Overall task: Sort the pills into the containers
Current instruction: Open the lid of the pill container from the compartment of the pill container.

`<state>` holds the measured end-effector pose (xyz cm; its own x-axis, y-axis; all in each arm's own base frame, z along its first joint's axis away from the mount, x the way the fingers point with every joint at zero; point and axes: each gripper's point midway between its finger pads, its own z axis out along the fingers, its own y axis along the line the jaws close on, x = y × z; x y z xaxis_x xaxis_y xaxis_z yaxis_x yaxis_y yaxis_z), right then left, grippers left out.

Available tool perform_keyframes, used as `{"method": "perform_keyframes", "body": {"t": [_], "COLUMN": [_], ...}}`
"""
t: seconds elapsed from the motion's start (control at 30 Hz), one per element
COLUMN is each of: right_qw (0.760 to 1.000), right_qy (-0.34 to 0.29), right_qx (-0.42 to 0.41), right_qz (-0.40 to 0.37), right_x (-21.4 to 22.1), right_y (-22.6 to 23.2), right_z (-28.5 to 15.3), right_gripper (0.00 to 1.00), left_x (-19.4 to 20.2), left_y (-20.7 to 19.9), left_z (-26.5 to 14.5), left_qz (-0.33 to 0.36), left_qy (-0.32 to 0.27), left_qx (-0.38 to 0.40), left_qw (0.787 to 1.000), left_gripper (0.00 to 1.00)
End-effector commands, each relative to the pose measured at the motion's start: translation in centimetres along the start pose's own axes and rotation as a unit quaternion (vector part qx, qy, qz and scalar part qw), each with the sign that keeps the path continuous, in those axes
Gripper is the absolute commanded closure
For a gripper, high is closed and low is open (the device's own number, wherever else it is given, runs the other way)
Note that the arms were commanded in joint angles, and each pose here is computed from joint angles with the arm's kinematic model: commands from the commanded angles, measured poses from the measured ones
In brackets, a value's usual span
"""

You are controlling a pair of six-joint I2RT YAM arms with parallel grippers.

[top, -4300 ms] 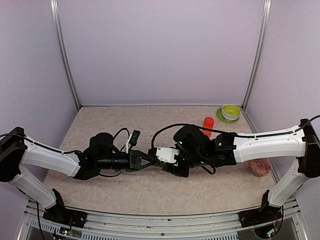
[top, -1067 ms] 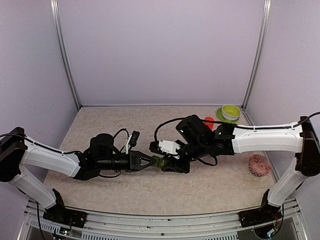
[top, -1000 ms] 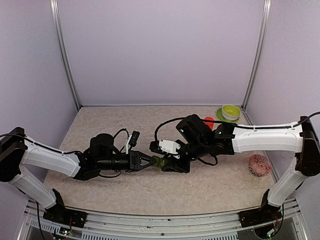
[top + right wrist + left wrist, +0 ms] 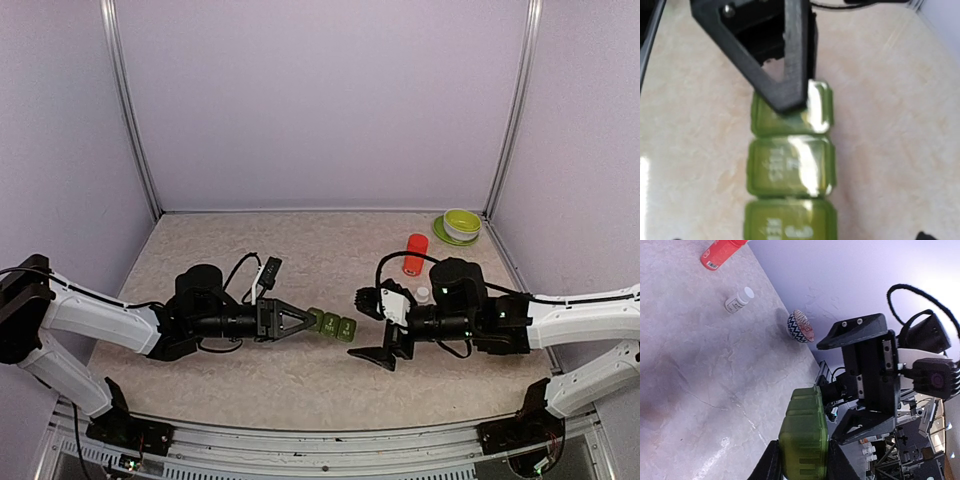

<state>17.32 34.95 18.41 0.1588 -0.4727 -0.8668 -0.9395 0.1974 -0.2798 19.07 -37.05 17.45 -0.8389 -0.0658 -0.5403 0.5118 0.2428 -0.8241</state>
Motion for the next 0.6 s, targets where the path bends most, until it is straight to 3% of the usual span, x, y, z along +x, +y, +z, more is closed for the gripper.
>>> {"method": "perform_keyframes", "body": {"t": [0.0,0.27,0.57], "right_qw": [0.992,0.972,0.965], "right_qy": [-0.099,-0.193,-0.218], "right_qx": [0.057,0.078,0.06], "right_qz": [-0.048,-0.108,-0.13], "right_x": [-3.3,-5.0,-6.5], "right_y": [-1.8,-1.0,-0.1], "right_z": [-1.2,-3.3,-3.3], "right_gripper": [0.0,0.0,0.06], "left_x": [-0.2,-0.7,-0.8], "left_y": [-3.0,-6.0,-6.8], "left_z": [-0.3,-0.2,0.3], "left_qz": [-0.003,-0.024,-0.058], "left_qy": [0.002,-0.001,-0.002], "left_qx": [0.071,0.14,0.172], "left_qw": [0.997,0.99,0.983], "left_gripper": [0.88,0.88,0.88]}}
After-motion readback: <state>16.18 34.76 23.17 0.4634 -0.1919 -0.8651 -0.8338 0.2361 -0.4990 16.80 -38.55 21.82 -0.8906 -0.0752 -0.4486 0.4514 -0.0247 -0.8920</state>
